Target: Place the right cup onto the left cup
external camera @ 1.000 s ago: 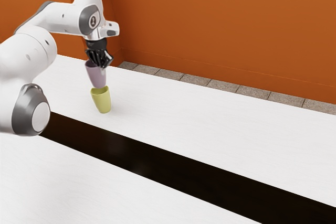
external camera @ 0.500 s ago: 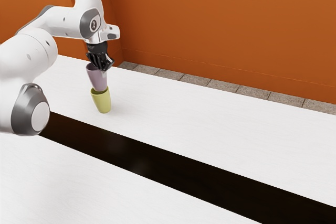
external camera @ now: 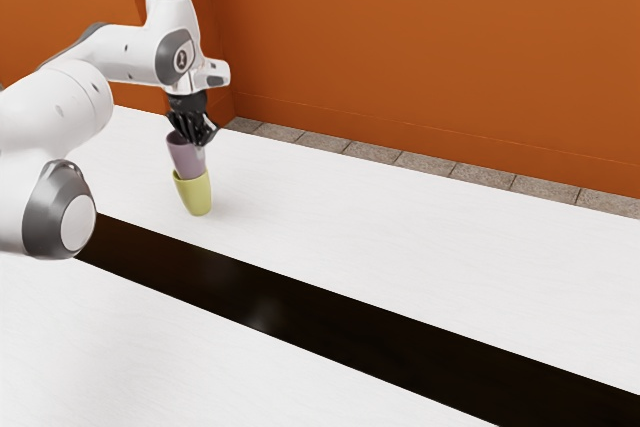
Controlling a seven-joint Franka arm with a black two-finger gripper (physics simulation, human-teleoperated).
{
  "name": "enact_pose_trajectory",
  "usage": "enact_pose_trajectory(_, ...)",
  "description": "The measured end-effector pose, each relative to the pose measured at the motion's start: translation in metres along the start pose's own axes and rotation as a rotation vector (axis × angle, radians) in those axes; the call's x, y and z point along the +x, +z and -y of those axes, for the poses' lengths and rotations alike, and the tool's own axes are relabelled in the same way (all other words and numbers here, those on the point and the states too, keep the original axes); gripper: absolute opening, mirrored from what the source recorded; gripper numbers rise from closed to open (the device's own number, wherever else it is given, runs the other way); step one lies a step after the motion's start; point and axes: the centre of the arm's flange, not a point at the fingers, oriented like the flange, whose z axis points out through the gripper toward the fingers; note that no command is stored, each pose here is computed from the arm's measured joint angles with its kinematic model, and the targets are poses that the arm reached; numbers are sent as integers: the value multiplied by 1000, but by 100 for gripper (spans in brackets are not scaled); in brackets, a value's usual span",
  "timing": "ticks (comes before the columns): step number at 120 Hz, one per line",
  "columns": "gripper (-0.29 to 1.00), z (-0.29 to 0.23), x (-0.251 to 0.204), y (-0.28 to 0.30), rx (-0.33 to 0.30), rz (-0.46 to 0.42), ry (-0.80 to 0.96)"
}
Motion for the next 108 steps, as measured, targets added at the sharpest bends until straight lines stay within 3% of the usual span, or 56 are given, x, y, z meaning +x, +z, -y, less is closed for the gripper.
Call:
enact_pose_trajectory(21,-5,2,0,15,-8,7,-2)
enact_pose_trajectory(45,35,0,1,21,-34,-10,2)
enact_pose_trajectory(63,53,0,-2,5,-39,-30,3)
enact_pose_trajectory(108,67,-7,-45,-77,-56,-74,3)
